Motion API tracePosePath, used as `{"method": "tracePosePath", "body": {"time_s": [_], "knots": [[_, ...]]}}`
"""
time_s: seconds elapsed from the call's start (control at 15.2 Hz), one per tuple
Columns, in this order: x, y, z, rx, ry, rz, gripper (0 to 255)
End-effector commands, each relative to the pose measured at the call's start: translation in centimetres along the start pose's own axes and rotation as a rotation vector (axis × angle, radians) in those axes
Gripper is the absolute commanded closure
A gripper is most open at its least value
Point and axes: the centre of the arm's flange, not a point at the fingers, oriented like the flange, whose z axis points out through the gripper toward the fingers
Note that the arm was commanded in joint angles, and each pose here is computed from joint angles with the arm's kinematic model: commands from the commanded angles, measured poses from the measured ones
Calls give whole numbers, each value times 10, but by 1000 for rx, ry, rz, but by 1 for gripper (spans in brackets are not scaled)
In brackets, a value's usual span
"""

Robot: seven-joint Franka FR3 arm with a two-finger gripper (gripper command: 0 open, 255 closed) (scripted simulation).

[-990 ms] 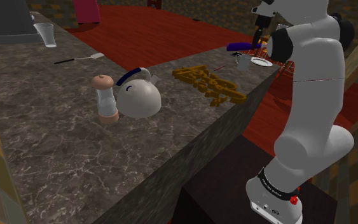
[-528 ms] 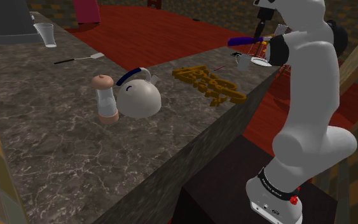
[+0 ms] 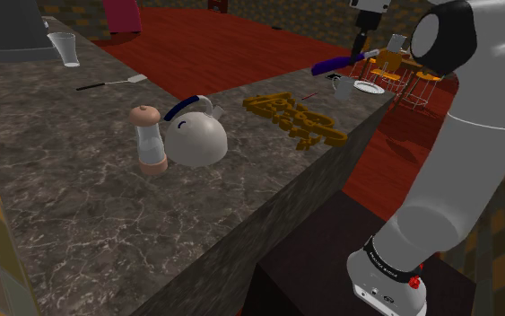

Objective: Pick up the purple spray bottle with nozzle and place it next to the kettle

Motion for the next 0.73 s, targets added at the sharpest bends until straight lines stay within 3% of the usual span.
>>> {"method": "tracePosePath", "body": {"time_s": [0.0, 0.66], "knots": [[8, -27, 1, 0, -1, 0, 255], [43, -154, 11, 0, -1, 0, 255]]}}
